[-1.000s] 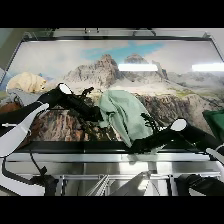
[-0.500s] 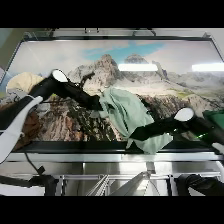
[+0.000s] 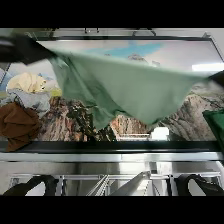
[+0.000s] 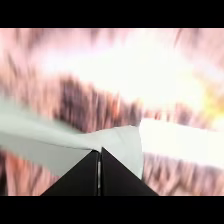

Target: Fold the shirts.

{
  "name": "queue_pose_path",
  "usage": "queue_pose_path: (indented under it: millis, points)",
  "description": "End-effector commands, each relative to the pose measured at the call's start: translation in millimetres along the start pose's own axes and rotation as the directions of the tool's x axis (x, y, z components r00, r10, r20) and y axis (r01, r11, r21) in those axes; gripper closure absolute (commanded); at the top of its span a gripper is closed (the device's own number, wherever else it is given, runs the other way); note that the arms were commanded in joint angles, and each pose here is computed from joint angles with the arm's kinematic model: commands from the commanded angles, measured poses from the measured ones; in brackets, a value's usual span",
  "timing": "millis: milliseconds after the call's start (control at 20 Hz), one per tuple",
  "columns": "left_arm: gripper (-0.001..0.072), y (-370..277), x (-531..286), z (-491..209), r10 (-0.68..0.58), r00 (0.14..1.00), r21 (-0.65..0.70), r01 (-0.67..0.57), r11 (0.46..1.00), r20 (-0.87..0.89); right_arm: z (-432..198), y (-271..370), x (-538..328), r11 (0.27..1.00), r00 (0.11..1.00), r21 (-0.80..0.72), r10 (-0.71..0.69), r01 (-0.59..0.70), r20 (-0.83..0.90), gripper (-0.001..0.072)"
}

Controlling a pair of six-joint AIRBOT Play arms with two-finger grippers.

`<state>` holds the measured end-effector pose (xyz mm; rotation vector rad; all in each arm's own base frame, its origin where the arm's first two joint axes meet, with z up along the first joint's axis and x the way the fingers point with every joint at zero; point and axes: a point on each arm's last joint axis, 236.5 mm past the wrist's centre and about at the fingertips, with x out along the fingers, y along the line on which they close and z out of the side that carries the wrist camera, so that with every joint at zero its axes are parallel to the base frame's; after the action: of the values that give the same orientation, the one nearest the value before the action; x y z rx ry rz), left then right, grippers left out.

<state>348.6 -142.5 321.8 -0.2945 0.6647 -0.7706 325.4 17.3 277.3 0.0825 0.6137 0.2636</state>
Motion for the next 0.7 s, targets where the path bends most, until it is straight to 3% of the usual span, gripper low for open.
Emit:
queue_pose_path:
  millis: [0,150,300,400,550,650]
  points:
    - [0.0692,-98.9,-98.3,50.0,-0.012,0.958,0.253,-0.064,0.965,0.285,107.8,45.8,-127.1,0.981,0.900,-0.157,-0.033,0.112,0.434,0.0698]
    - [0.0691,-154.9,-151.1,49.7,0.026,0.916,0.387,-0.195,0.901,0.399,141.8,81.3,-211.9,0.937,0.776,-0.229,-0.067,0.265,0.627,0.0698]
    - [0.0691,-181.0,-169.7,46.8,0.028,0.886,0.428,-0.251,0.869,0.462,156.8,101.0,-247.5,0.921,0.700,-0.243,-0.042,0.303,0.713,0.0698]
    - [0.0691,-160.4,-159.4,52.0,0.035,0.896,0.396,-0.230,0.889,0.442,161.0,94.9,-226.2,0.936,0.734,-0.249,-0.013,0.247,0.679,0.0698]
    - [0.0691,-106.9,-110.6,46.0,-0.047,0.963,0.306,-0.038,0.951,0.266,147.9,67.2,-142.6,0.970,0.877,-0.235,0.060,0.061,0.477,0.0697]
    - [0.0691,-57.3,-64.2,36.2,-0.090,0.988,0.217,0.061,0.974,0.128,121.7,33.2,-71.6,0.988,0.952,-0.145,0.096,-0.055,0.291,0.0697]
